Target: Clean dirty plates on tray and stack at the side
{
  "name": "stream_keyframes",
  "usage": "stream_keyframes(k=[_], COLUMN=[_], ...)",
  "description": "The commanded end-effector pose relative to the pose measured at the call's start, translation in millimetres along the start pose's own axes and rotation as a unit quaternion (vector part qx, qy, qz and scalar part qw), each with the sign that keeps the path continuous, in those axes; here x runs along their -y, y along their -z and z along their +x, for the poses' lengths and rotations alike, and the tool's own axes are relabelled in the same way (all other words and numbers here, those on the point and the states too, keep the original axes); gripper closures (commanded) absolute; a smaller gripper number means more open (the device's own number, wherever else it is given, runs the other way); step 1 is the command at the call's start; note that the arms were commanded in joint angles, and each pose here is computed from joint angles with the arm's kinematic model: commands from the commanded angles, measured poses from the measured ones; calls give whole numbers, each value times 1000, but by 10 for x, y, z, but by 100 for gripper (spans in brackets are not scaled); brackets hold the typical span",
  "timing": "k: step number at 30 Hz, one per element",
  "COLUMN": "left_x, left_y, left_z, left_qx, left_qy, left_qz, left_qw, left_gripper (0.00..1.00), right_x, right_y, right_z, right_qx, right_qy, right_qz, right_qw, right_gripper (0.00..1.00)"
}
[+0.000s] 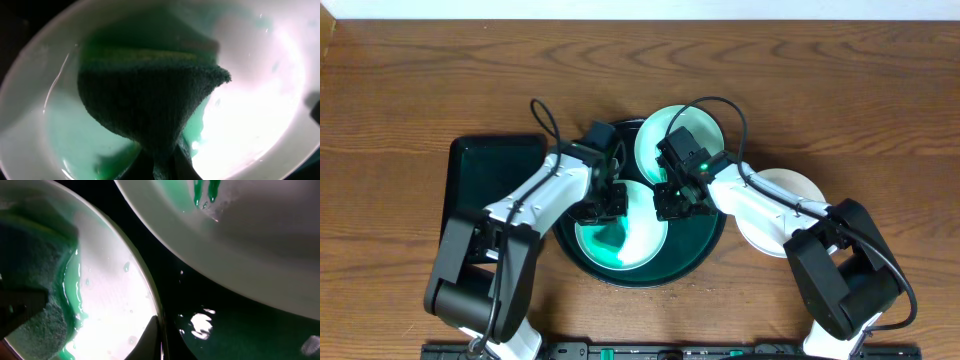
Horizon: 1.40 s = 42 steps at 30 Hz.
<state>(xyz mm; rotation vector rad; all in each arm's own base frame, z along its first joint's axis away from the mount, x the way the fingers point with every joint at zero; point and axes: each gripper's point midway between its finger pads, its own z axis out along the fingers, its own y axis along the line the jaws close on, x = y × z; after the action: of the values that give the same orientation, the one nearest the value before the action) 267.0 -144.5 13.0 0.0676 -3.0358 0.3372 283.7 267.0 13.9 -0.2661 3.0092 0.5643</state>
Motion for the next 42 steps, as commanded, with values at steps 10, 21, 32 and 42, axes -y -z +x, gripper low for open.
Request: stream_keyframes(k=[10,21,32,42], left_x=[-584,494,-753,-584], left_y=[71,33,216,1436], left_z=[112,306,-342,-501], left_qx=[-13,-70,60,150], left_qy=[112,-95,105,79], left_qz=[-129,133,-116,-53], left_qw=[985,984,986,984], left_gripper=[93,93,93,93], right_x=[-135,-135,-131,-123], right_y=[29,29,30,30], right_z=[-24,-24,-26,-11], right_qx=[-1,-1,-1,-4], right_qy=[4,4,3,2], right_qz=[-23,-23,-23,-21], right_qw=[1000,1000,1000,1000], right_gripper=[99,99,99,99])
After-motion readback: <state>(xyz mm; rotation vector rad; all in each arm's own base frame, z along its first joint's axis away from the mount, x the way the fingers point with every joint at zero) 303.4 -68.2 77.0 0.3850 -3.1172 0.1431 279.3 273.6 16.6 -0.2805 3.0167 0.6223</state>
